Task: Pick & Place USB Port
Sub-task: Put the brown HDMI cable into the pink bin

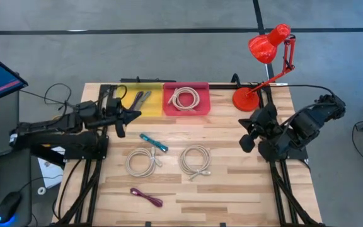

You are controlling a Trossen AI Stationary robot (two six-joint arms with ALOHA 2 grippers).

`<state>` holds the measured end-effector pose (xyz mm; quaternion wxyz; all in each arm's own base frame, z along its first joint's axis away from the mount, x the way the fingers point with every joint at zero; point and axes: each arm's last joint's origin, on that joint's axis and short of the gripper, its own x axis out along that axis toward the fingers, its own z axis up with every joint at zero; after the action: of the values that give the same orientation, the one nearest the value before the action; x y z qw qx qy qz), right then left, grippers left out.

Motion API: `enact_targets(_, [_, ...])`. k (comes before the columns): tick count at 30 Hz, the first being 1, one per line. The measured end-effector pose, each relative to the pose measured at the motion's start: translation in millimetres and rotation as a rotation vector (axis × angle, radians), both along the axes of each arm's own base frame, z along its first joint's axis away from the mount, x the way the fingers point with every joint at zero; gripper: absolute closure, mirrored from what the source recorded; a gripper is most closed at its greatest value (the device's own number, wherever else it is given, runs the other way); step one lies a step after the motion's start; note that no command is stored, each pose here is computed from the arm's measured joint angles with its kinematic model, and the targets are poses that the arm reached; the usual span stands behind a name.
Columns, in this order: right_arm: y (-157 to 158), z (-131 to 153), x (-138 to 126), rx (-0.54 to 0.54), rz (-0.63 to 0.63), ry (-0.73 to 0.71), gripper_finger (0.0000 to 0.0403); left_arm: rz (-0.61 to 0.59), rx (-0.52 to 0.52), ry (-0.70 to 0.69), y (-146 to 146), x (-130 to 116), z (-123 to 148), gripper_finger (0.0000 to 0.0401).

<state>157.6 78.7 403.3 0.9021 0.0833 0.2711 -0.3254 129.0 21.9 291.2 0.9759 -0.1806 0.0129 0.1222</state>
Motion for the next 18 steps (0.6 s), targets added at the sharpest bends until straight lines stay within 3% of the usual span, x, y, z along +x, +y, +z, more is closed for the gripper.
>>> enact_targets(10, [5, 0, -1, 0.013, 0.027, -0.016, 0.0403, -0.048, 0.026, 0.008, -23, 7, -1, 0.0397])
enact_targets(18, [5, 0, 0, 0.022, 0.032, -0.007, 0.0403, -0.088, 0.098, -0.023, -38, 13, 25, 0.0397])
